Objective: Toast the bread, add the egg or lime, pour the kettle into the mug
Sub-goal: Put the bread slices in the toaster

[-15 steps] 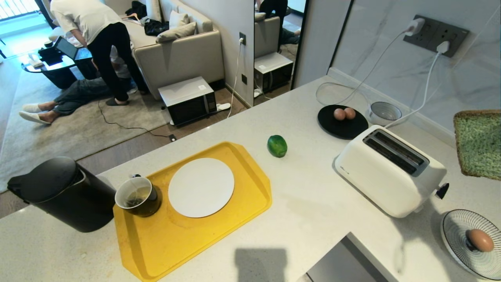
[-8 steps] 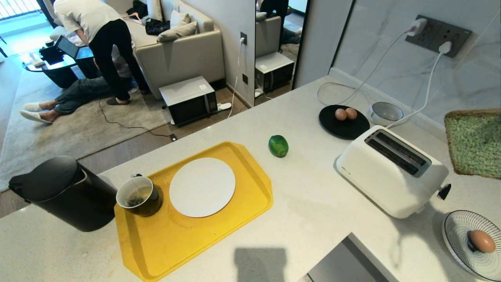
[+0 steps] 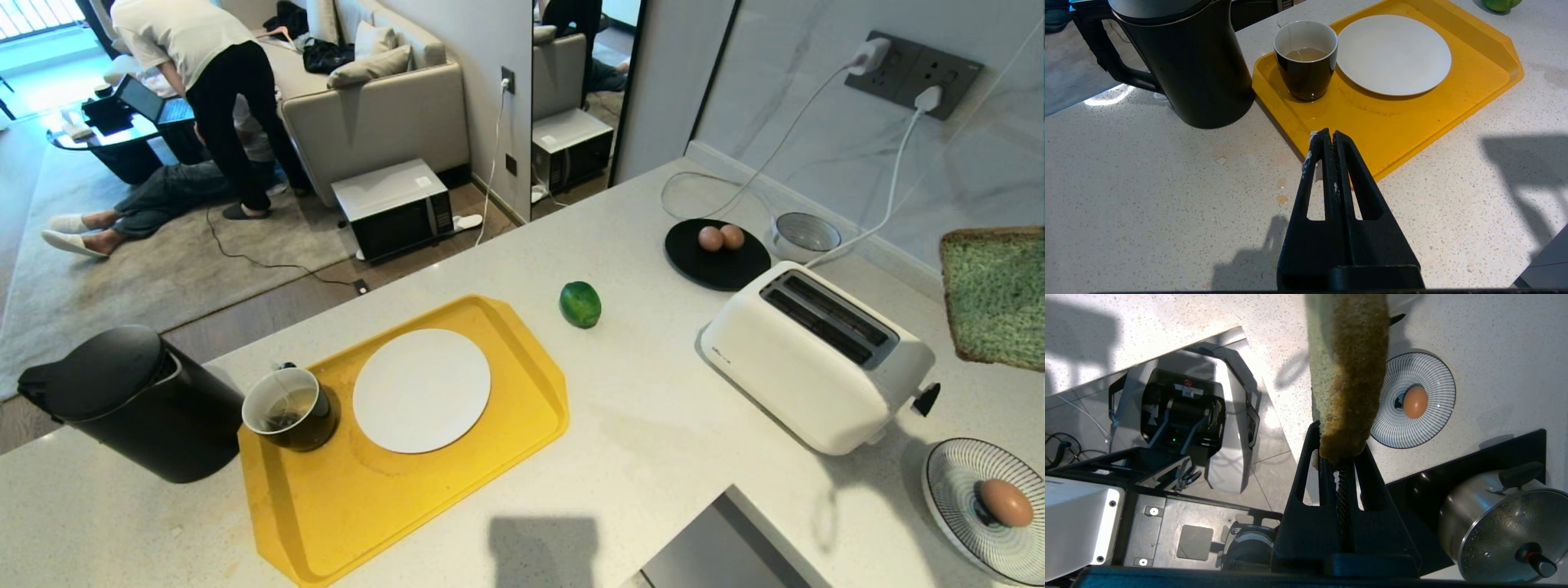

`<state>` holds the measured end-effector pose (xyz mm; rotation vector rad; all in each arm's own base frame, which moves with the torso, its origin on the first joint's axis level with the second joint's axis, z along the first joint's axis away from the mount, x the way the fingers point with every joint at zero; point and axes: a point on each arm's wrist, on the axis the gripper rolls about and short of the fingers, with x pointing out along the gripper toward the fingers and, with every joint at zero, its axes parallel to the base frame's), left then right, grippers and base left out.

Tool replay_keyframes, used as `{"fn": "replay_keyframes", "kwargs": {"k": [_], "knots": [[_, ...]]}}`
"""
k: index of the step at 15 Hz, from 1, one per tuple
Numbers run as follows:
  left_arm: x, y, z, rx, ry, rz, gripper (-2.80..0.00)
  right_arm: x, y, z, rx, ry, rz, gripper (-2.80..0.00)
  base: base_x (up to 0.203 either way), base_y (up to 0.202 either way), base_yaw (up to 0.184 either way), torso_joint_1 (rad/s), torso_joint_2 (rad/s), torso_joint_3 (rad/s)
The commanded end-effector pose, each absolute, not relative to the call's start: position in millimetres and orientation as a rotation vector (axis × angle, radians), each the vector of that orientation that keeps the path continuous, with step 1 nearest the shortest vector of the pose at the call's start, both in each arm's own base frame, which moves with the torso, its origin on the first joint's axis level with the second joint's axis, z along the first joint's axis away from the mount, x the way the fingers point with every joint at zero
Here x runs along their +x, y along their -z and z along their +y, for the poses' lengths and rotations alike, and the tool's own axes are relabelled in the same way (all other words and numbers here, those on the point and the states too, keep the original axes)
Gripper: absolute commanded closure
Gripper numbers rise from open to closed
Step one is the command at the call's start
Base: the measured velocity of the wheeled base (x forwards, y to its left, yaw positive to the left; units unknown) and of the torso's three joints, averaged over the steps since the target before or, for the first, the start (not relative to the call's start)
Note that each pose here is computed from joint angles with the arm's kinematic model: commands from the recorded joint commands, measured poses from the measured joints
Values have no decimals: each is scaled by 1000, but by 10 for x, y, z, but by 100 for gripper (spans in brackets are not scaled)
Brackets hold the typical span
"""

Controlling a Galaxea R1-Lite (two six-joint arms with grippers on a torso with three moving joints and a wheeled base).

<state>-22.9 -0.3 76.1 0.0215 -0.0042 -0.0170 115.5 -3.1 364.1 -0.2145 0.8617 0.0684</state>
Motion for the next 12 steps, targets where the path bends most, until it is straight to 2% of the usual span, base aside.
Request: {"fn": "replay_keyframes", "kwargs": {"k": [1,4,9,12], "knots": [[-228,-763,-3,21,17,-3,0,1169,-3629,-31,-209,-68,874,0,0,0,0,0,0,0],[-228,-763,-3,21,17,-3,0,1187,-3621,-31,-209,-70,880,0,3,1,-25,-1,1,-2],[-228,-763,-3,21,18,-3,0,1347,-3610,-36,-217,-67,855,0,2,2,-114,4,2,3],[-228,-763,-3,21,18,-3,0,1449,-3637,-39,-223,-59,804,0,0,0,0,0,0,0]]}}
